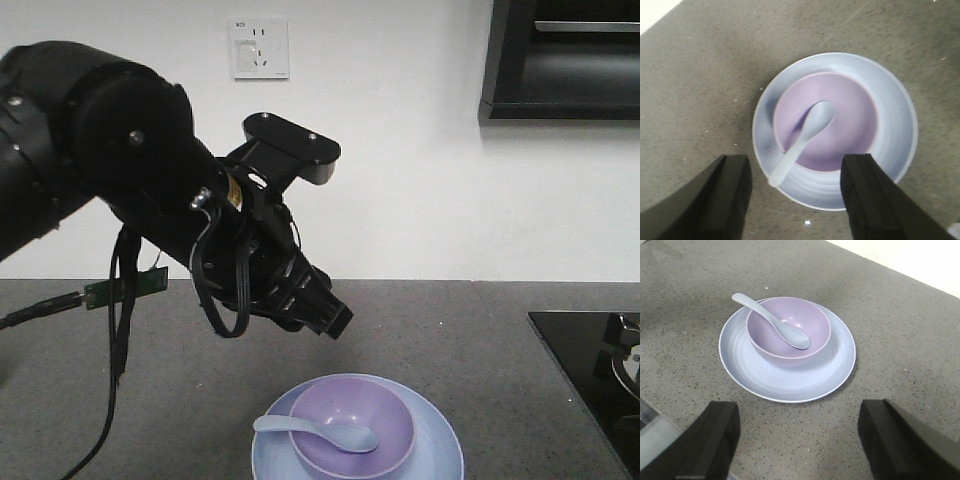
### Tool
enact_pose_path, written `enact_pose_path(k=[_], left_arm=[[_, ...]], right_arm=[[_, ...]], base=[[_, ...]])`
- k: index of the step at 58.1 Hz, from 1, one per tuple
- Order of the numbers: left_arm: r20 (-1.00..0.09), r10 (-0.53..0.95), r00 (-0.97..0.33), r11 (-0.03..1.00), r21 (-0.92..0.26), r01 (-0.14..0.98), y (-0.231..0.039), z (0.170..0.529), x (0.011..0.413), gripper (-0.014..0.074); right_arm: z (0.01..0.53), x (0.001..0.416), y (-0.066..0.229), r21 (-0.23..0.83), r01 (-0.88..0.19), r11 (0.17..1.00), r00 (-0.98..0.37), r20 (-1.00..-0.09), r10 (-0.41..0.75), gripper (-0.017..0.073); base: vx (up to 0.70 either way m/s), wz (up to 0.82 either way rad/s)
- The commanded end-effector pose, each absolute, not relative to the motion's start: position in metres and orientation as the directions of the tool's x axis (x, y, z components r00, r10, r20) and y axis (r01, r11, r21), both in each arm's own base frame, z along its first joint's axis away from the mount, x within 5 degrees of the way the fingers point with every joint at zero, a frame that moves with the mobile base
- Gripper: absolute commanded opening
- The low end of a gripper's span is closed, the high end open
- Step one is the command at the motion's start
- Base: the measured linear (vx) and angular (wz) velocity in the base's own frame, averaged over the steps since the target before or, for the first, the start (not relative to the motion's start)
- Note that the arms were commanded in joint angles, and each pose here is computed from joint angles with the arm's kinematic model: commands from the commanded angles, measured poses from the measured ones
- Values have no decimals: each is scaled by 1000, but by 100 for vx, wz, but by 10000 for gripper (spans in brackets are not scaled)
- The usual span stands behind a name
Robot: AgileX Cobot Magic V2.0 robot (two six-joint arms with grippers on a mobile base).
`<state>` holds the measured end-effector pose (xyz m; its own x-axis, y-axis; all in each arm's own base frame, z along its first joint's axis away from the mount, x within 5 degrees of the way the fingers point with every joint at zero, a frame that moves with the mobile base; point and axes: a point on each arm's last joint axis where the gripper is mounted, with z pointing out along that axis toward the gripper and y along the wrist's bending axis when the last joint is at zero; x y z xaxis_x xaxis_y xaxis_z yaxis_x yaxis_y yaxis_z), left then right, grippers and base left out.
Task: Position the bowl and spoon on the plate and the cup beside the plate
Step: 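Raise and withdraw the left gripper away from the bowl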
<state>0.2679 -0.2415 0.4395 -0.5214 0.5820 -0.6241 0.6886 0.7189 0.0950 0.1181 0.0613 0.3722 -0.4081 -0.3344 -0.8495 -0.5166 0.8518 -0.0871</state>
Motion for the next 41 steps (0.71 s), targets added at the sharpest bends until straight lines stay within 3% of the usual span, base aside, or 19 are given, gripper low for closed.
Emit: enact_pose_path(k=[1, 21, 41], left_arm=[[-717, 522, -462, 703, 54, 709, -234, 471, 249, 489], [-689, 562, -457, 657, 36, 753, -227, 457, 235, 489], [-738, 500, -453, 683, 15, 730, -174, 441, 179, 489]], right_arm=[[388, 119, 61, -108, -506, 856, -314, -901, -300, 561], [388, 119, 61, -108, -506, 856, -314, -901, -300, 561], [388, 119, 61, -108, -506, 855, -316, -900, -301, 561]], base=[[0, 0], [0, 0], [0, 0]])
